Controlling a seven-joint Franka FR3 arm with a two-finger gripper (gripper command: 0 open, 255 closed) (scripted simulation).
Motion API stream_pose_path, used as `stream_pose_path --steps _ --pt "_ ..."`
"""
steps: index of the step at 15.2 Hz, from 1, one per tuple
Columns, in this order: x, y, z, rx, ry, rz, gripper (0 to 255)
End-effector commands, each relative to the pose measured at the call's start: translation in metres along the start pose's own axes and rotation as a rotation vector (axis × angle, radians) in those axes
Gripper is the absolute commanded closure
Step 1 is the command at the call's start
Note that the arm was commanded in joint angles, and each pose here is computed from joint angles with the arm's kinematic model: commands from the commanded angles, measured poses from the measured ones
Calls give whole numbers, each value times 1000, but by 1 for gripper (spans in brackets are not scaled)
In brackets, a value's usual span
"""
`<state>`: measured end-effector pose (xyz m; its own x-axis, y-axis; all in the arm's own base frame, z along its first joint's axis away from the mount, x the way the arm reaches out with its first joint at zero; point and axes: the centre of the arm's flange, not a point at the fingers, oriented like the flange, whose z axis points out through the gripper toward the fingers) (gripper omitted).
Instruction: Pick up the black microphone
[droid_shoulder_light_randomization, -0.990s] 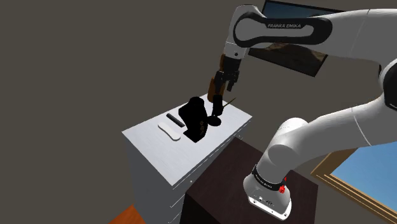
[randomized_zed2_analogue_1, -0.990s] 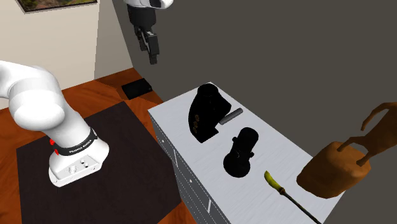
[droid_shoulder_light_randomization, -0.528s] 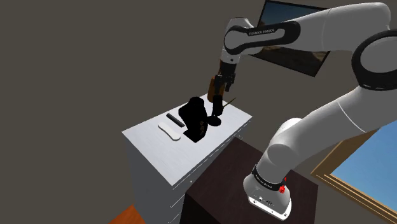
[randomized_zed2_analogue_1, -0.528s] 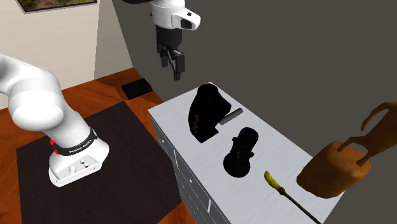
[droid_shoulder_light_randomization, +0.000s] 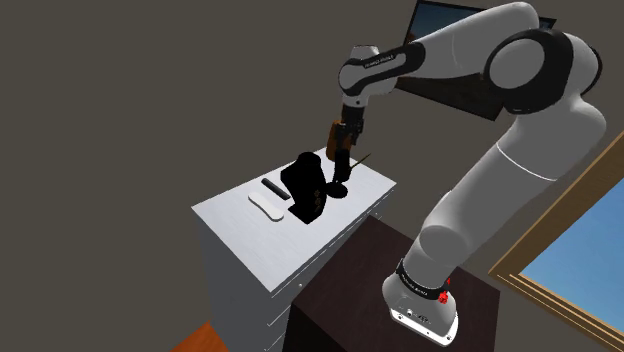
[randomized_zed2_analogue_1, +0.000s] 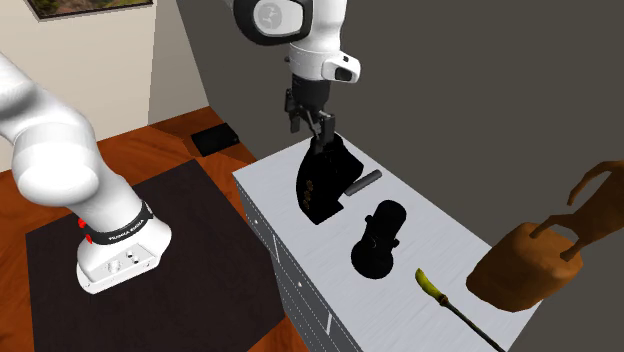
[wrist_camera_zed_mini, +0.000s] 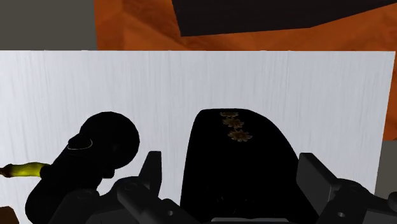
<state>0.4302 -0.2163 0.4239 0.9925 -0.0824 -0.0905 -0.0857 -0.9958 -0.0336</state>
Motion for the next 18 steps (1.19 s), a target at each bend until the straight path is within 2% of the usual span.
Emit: stream_pose_path --steps 1,18 --pt "15 16 13 -11 -6 -10 0" --pt "146 167 107 -89 -60 -82 0"
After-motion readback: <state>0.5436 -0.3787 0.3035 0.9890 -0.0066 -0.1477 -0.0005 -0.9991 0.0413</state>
